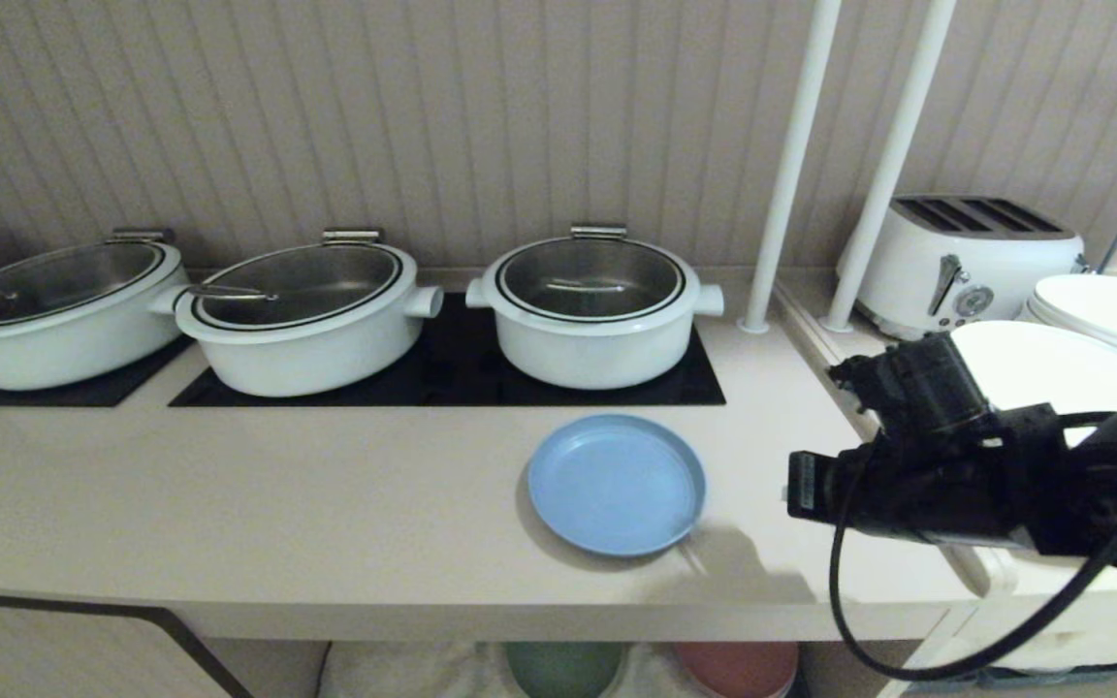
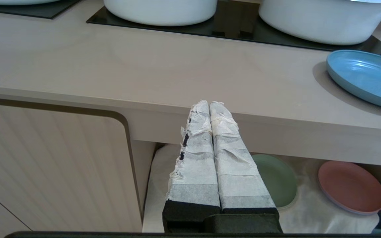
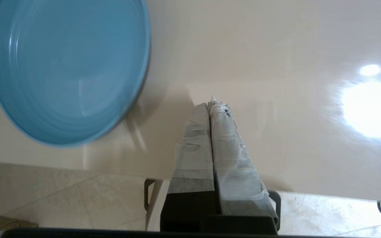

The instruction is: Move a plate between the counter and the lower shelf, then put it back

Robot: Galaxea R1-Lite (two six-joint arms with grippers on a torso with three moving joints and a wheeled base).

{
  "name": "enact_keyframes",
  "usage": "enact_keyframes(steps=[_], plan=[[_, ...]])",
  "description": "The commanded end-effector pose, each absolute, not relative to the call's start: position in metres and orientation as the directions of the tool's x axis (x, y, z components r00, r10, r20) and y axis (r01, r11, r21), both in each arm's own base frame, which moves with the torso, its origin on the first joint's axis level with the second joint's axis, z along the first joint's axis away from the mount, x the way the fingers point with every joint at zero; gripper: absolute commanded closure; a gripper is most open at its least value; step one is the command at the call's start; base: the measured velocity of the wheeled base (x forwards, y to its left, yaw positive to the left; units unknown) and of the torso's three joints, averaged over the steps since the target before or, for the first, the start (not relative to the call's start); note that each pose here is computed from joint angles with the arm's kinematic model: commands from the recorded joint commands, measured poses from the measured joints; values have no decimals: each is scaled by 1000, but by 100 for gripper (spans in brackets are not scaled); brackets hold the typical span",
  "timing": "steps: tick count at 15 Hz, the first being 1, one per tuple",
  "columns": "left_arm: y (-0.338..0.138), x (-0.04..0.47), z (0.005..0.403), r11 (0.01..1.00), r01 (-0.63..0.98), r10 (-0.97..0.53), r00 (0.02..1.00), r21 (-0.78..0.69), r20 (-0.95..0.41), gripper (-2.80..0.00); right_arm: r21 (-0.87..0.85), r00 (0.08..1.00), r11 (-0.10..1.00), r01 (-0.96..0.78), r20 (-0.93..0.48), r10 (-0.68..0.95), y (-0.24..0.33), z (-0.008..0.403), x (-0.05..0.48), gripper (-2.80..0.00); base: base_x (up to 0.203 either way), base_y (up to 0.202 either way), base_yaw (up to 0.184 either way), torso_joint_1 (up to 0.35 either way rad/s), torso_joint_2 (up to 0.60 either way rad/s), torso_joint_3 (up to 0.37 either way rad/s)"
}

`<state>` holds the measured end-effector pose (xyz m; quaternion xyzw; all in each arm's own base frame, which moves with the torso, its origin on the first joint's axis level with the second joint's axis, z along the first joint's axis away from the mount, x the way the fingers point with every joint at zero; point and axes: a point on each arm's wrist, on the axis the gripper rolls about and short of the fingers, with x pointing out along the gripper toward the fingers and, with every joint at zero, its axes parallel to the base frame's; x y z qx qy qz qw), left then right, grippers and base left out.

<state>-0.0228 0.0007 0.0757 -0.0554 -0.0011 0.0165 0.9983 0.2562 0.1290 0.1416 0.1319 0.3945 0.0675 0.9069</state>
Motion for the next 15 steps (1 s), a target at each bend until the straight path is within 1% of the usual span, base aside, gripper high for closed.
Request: enact_keyframes(steps=[1,6,10,15], plan=[[1,-23,76,993,-33,34,999,-112,1,0,298,708,954,-20,-670,224,113,149,237,0,0,0,0,0,0,0],[1,-23,76,993,-33,34,999,-112,2,0,241,772,970,10,-618,145,60,151,187,0,0,0,0,0,0,0],[1,-23,76,993,-33,34,999,-112,1,0,181,810,982,61,-584,57,19,142,138,0,0,0,0,0,0,0],[1,-23,75,993,-34,34,999,-112,0,0,120,884,993,22,-467,37,5,131,78,0,0,0,0,0,0,0]])
